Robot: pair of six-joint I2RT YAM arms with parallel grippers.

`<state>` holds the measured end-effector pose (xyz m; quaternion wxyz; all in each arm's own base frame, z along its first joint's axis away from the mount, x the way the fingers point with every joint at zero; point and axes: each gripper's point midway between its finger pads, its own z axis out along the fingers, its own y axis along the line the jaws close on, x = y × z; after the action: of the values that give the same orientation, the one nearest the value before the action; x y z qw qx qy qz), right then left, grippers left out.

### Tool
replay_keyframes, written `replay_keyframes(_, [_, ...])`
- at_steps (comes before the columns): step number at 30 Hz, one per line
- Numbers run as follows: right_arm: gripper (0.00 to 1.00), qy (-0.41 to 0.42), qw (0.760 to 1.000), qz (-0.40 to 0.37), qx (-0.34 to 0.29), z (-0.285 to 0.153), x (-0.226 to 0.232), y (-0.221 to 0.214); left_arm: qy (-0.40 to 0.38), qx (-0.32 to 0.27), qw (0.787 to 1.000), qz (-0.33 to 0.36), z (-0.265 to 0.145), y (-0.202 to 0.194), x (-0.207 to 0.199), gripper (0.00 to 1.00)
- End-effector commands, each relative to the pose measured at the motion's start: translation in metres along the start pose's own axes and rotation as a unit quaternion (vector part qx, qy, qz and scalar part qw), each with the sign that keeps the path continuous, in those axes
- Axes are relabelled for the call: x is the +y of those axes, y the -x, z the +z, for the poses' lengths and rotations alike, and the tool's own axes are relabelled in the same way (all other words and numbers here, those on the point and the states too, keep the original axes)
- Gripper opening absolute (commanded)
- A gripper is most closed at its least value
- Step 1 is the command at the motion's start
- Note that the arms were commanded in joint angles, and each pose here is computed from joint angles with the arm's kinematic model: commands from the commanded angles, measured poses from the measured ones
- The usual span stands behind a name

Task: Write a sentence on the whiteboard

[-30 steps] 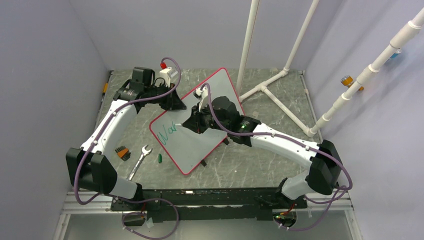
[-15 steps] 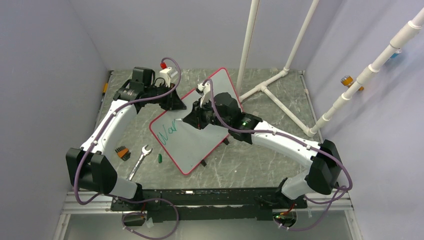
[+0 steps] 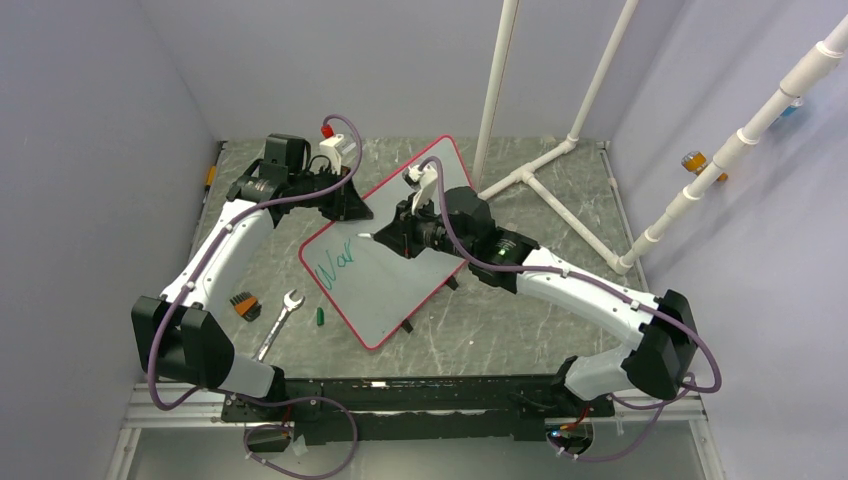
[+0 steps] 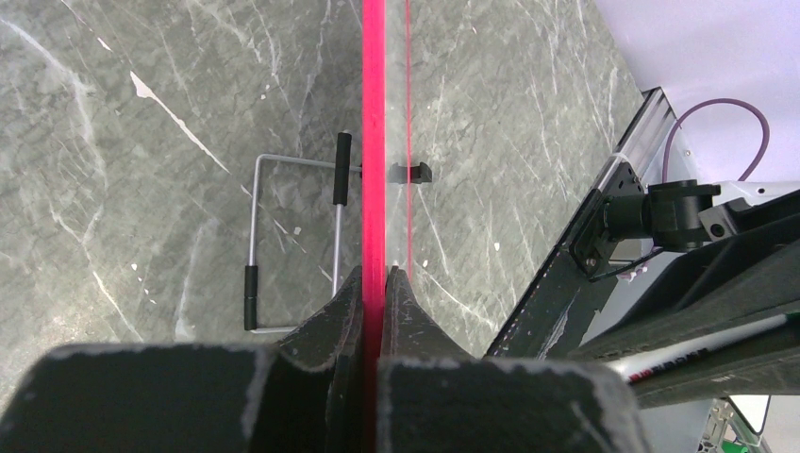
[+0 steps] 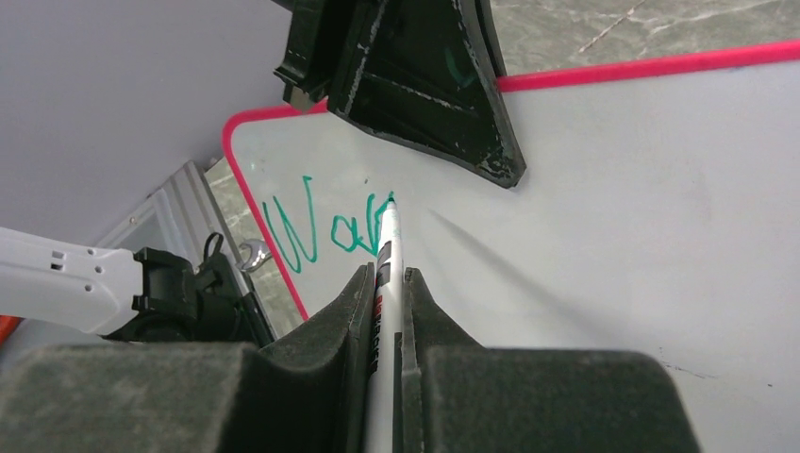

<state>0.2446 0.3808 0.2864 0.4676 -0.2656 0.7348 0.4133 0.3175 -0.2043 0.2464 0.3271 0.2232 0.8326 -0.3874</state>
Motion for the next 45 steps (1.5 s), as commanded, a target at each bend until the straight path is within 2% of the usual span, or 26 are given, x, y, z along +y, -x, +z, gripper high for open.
replay_keyframes(1, [0.00, -0.002, 1.000, -0.003, -0.020, -0.001, -0.001, 0.009, 0.026, 0.000, 0.998, 0.063, 0.006, -0.002, 0.010, 0.00])
replay_keyframes(17, [0.00, 0.002, 1.000, -0.006, -0.002, 0.016, -0.005, 0.002, 0.027, 0.003, 0.998, 0.065, 0.007, -0.004, 0.010, 0.00])
replay_keyframes(33, [0.00, -0.013, 1.000, 0.013, 0.024, 0.006, -0.016, -0.033, 0.027, 0.003, 0.997, 0.065, 0.008, -0.003, 0.011, 0.00])
replay_keyframes(45, [0.00, -0.011, 1.000, 0.007, 0.013, 0.005, -0.012, -0.017, 0.027, 0.005, 0.998, 0.063, 0.009, -0.004, 0.011, 0.00])
